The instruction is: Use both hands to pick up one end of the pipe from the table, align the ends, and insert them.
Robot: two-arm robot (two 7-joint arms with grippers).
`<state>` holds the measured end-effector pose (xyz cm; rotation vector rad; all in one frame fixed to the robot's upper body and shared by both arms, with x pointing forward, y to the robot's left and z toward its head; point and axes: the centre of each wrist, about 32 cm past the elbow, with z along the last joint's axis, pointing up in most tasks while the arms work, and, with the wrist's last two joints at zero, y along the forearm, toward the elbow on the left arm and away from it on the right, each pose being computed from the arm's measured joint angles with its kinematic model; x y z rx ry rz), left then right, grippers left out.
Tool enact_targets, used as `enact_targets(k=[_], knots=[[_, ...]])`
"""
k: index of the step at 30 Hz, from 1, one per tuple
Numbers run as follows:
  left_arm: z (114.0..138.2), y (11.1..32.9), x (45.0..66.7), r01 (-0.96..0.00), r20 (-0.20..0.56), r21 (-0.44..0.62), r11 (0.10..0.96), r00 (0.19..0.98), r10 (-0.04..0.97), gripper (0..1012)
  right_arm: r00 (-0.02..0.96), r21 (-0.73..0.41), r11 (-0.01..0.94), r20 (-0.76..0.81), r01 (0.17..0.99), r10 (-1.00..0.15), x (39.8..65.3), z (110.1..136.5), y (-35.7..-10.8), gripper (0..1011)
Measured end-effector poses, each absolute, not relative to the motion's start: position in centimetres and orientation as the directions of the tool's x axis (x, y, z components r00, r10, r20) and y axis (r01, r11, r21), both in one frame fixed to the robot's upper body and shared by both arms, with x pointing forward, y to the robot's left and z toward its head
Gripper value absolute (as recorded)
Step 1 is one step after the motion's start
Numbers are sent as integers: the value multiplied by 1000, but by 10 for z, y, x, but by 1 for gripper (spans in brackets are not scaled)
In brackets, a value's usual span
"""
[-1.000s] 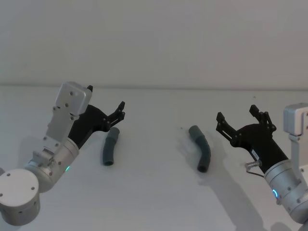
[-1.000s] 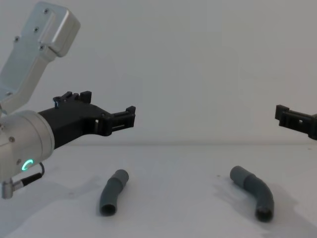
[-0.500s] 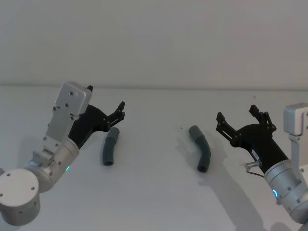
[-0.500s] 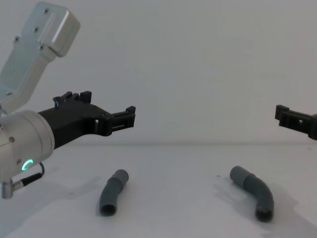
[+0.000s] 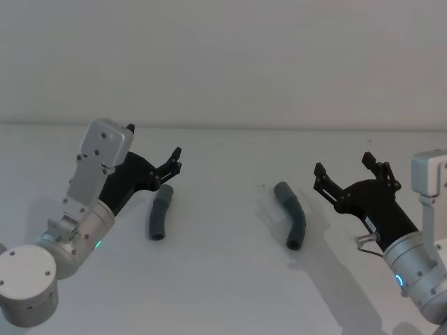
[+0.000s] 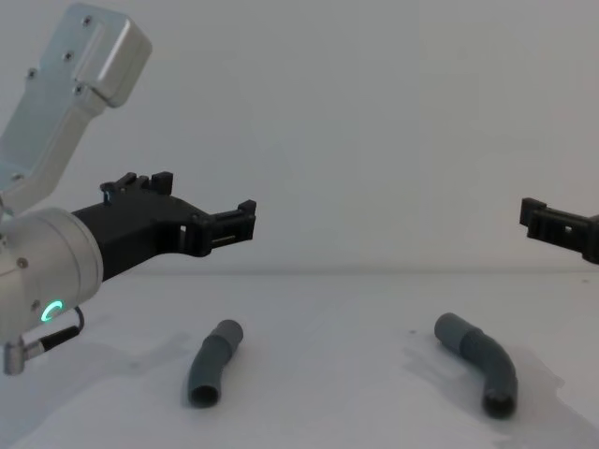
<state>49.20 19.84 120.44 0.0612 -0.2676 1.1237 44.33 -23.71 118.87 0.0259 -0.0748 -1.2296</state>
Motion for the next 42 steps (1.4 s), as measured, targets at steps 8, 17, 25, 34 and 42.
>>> enact_targets(k=[8, 17, 25, 34, 42], knots=[[1204, 198, 492, -897, 242, -86, 434, 404, 882, 1001, 333, 60, 335, 43, 940, -942, 443, 1189, -237, 1000], [1204, 198, 492, -897, 243, -86, 434, 404, 882, 1001, 333, 60, 335, 43, 940, -942, 443, 1189, -237, 1000], [1204, 198, 492, -897, 242, -86, 434, 404, 882, 1001, 333, 60, 335, 43, 940, -942, 443, 1189, -237, 1000], [1205, 198, 492, -897, 240, -80, 434, 405, 882, 1001, 333, 60, 335, 43, 940, -942, 443, 1189, -237, 1000], [1207, 193, 488, -904, 218, -36, 425, 408, 886, 1001, 333, 60, 335, 43, 940, -942, 443, 1189, -237, 1000]])
